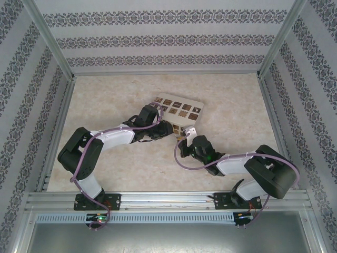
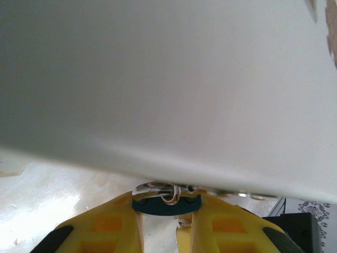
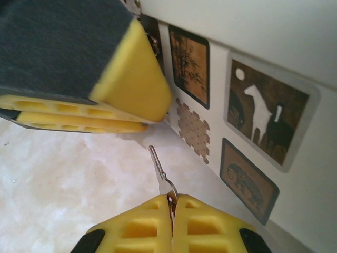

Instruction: Unlock the padlock with the key

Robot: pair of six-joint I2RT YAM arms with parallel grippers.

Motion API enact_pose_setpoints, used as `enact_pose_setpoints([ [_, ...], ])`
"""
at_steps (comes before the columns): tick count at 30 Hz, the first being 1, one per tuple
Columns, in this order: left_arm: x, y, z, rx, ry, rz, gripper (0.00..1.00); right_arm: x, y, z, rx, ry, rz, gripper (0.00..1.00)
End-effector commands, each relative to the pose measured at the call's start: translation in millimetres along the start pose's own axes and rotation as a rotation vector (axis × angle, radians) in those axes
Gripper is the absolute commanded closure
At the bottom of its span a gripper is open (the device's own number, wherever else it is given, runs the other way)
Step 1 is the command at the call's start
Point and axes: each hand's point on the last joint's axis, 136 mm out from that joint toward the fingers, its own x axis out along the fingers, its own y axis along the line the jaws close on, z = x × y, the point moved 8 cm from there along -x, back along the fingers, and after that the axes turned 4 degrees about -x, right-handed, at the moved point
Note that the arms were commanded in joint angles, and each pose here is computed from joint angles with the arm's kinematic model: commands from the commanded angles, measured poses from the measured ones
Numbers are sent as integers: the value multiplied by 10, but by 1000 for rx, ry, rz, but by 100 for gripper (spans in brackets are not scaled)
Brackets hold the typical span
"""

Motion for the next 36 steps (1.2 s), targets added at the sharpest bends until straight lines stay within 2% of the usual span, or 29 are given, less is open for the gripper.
enact_pose_setpoints([
  [1, -68, -266, 3, 33, 6, -108, 78, 44, -29, 101, 20, -44, -20, 100],
  [14, -66, -253, -9, 34, 13, -105, 78, 146, 10, 262, 21, -71, 19, 100],
  [27, -55, -250, -9, 30, 15, -110, 78, 147, -2, 243, 26, -70, 19, 100],
  [36, -53, -244, -17, 28, 22, -109, 78, 166, 1, 332, 43, -126, 52, 100],
])
